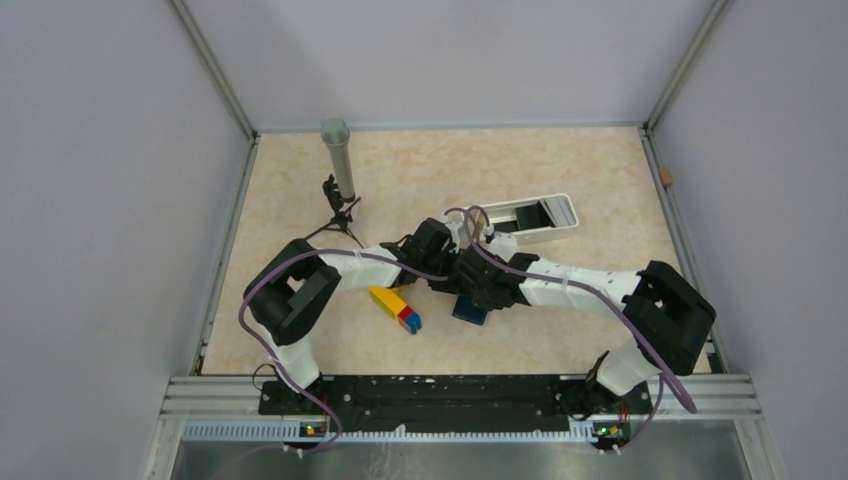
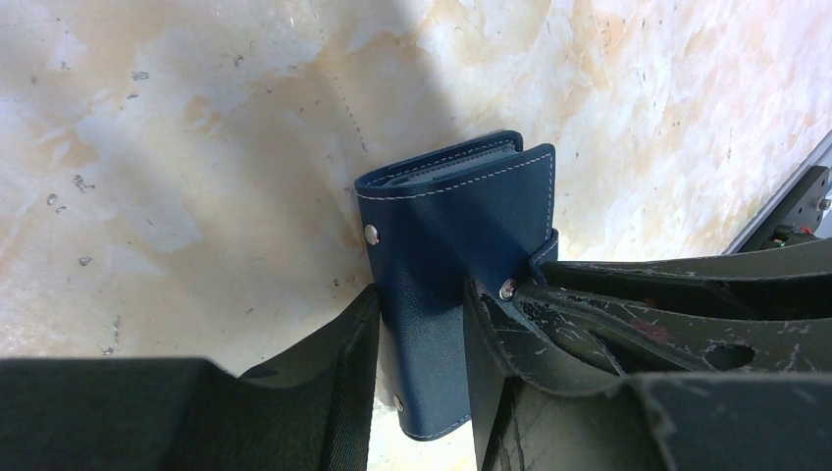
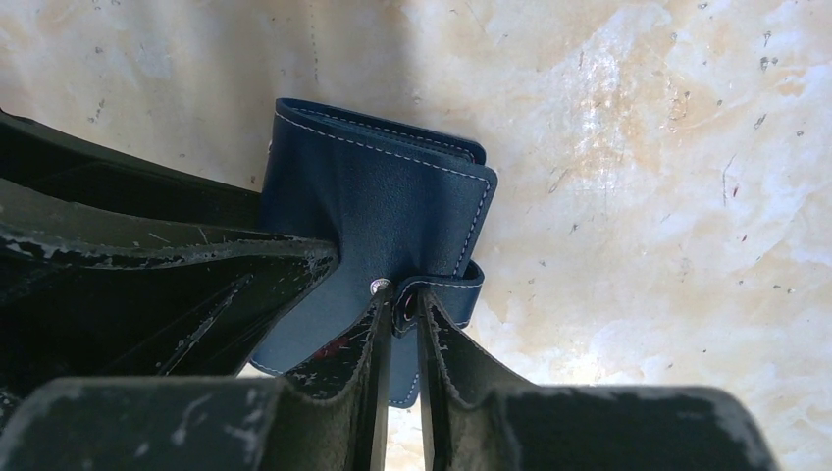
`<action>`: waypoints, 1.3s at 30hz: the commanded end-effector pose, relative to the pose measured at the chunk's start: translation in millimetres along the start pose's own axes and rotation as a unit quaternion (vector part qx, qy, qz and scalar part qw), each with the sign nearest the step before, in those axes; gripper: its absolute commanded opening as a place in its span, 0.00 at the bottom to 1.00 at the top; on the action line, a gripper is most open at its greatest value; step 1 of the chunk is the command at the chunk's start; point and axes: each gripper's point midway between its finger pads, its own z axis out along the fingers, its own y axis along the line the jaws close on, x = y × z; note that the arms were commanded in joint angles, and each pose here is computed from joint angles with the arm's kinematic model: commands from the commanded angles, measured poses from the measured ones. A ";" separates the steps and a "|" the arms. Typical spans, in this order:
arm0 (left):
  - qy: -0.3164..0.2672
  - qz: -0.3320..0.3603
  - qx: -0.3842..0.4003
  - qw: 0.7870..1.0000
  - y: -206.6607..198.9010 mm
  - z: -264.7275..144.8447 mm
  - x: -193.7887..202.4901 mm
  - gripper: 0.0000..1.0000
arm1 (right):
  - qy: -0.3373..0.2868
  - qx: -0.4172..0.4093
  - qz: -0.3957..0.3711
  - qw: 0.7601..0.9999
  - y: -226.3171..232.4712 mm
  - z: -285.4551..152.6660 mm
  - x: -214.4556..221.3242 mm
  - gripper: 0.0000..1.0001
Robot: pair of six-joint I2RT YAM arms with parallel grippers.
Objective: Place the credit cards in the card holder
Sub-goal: Close the card holder at the center of the board.
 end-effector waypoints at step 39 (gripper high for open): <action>0.043 0.006 -0.045 0.998 22.1 9.8 28.2 0.38 | -0.020 -0.019 0.002 1.000 19.2 4.3 -2.8 0.12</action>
